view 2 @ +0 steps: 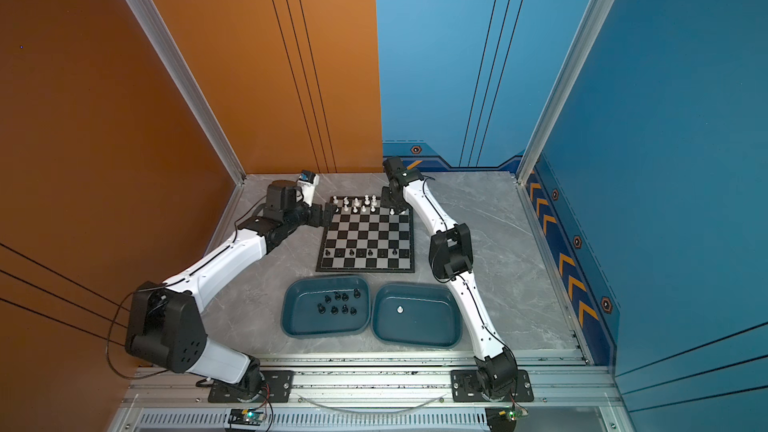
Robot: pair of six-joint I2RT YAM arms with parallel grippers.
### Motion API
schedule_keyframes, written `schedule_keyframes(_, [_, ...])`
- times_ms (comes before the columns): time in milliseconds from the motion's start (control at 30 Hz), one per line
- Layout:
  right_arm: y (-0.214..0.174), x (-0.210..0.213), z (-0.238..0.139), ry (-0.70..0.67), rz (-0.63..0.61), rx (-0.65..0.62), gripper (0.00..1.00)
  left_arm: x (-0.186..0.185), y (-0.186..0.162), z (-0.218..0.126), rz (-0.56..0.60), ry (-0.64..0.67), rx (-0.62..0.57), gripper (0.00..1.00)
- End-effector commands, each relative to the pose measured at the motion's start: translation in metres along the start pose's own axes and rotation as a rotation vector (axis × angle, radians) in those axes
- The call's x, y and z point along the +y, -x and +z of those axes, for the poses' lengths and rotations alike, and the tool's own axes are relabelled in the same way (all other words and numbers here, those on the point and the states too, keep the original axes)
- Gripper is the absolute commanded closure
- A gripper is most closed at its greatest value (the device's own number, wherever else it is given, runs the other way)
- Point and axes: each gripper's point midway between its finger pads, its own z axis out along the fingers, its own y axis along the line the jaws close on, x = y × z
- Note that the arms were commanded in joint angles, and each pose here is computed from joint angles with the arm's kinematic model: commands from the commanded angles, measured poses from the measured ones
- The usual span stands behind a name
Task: Set up the chess pieces on the board
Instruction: 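Set the white pawn on the pawn row square and open the right gripper, then move the right gripper back down into the white pawn tray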
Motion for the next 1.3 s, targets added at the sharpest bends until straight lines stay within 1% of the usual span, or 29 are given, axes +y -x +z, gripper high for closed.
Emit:
schedule_keyframes(0, [0.031, 0.028, -0.061, 0.074, -0.032, -0.125, 0.57, -0.003, 0.008, -0.013, -0.008, -0.025, -0.044, 0.02])
schedule_keyframes(67, [0.033, 0.034, -0.075, 0.080, -0.045, -0.143, 0.56, -0.004, 0.008, -0.018, -0.011, -0.026, -0.049, 0.02])
schedule_keyframes(133, [0.033, 0.042, -0.094, 0.091, -0.069, -0.158, 0.49, -0.005, 0.005, -0.025, -0.016, -0.028, -0.049, 0.02])
schedule_keyframes(267, [0.021, 0.047, -0.130, 0.074, -0.121, -0.157, 0.47, -0.011, -0.004, -0.040, -0.010, -0.020, -0.035, 0.02])
schedule_keyframes(300, [0.014, 0.046, -0.138, 0.056, -0.140, -0.148, 0.47, -0.013, -0.019, -0.043, -0.008, -0.018, -0.008, 0.02])
schedule_keyframes(333, [0.008, 0.044, -0.152, 0.039, -0.158, -0.151, 0.48, -0.016, -0.024, -0.048, -0.001, -0.013, -0.005, 0.02])
schedule_keyframes(433, [-0.025, 0.033, -0.171, -0.020, -0.205, -0.108, 0.49, -0.027, -0.040, -0.066, 0.013, -0.010, 0.002, 0.02])
schedule_keyframes(533, [-0.061, 0.021, -0.191, -0.053, -0.233, -0.077, 0.54, -0.038, -0.056, -0.084, 0.024, -0.008, 0.001, 0.02])
schedule_keyframes(600, [-0.090, 0.011, -0.195, -0.073, -0.239, -0.045, 0.57, -0.046, -0.070, -0.096, 0.028, -0.011, 0.018, 0.02])
schedule_keyframes(800, [-0.181, -0.011, -0.204, -0.080, -0.210, 0.019, 0.57, -0.068, -0.100, -0.122, 0.041, -0.036, 0.028, 0.02])
schedule_keyframes(833, [-0.192, -0.011, -0.208, -0.071, -0.203, 0.016, 0.57, -0.071, -0.104, -0.125, 0.043, -0.039, 0.030, 0.02])
schedule_keyframes(933, [-0.237, -0.015, -0.205, -0.077, -0.213, 0.060, 0.58, -0.080, -0.113, -0.134, 0.045, -0.049, 0.027, 0.02])
schedule_keyframes(1033, [-0.269, -0.020, -0.200, -0.089, -0.222, 0.100, 0.61, -0.086, -0.116, -0.140, 0.055, -0.052, 0.016, 0.02])
schedule_keyframes(1133, [-0.293, -0.024, -0.191, -0.095, -0.224, 0.126, 0.64, -0.090, -0.119, -0.145, 0.078, -0.055, 0.021, 0.02])
schedule_keyframes(1267, [-0.312, -0.027, -0.177, -0.104, -0.224, 0.153, 0.68, -0.096, -0.130, -0.152, 0.092, -0.073, 0.049, 0.02])
